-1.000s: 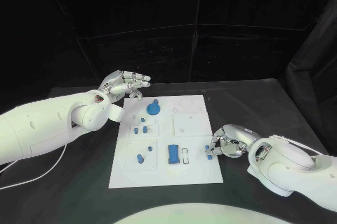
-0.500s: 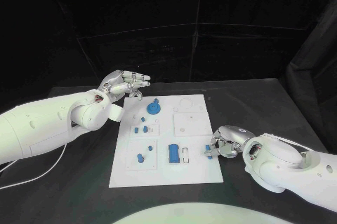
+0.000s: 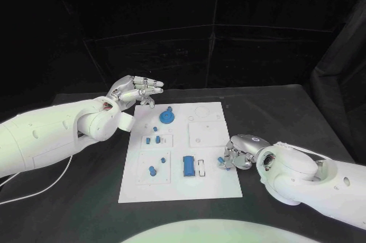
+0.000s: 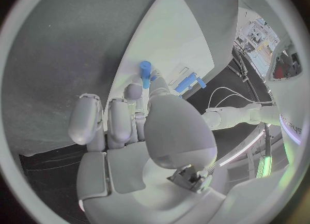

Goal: Assemble the parts on the task board

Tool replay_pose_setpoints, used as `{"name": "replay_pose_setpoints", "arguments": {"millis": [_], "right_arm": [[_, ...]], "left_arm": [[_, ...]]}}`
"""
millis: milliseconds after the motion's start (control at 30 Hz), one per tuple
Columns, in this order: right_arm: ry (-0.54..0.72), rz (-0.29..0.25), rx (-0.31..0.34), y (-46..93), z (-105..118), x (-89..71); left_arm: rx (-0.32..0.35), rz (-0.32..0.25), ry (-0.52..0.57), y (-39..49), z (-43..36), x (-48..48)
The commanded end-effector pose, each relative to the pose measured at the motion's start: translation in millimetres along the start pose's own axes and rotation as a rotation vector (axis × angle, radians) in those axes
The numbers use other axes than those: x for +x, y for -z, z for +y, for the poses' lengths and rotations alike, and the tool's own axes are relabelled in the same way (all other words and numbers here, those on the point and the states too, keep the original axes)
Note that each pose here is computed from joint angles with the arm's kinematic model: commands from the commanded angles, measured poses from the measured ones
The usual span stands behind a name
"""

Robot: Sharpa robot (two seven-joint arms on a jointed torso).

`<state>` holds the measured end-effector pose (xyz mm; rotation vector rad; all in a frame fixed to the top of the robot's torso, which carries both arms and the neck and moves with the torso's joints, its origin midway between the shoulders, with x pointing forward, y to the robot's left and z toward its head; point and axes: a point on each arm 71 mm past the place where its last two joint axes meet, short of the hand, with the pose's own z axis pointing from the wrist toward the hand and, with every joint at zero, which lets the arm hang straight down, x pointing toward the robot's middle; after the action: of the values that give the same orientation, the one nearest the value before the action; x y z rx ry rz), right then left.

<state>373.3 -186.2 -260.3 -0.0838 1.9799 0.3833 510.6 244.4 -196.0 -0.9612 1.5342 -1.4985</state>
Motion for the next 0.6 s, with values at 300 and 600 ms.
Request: {"name": "replay_pose_setpoints", "arguments": {"millis": [300,600], "right_arm": [[0.222,0.064,0.040,-2.7,0.0,9.9],[0.097,0.024,0.026,2.9,4.4,6.3]], "left_arm": [[0.001,0.013,0.008,0.3,-0.8,0.4],[-0.002,0.015,0.008,0.1,-0.1,0.6]]}}
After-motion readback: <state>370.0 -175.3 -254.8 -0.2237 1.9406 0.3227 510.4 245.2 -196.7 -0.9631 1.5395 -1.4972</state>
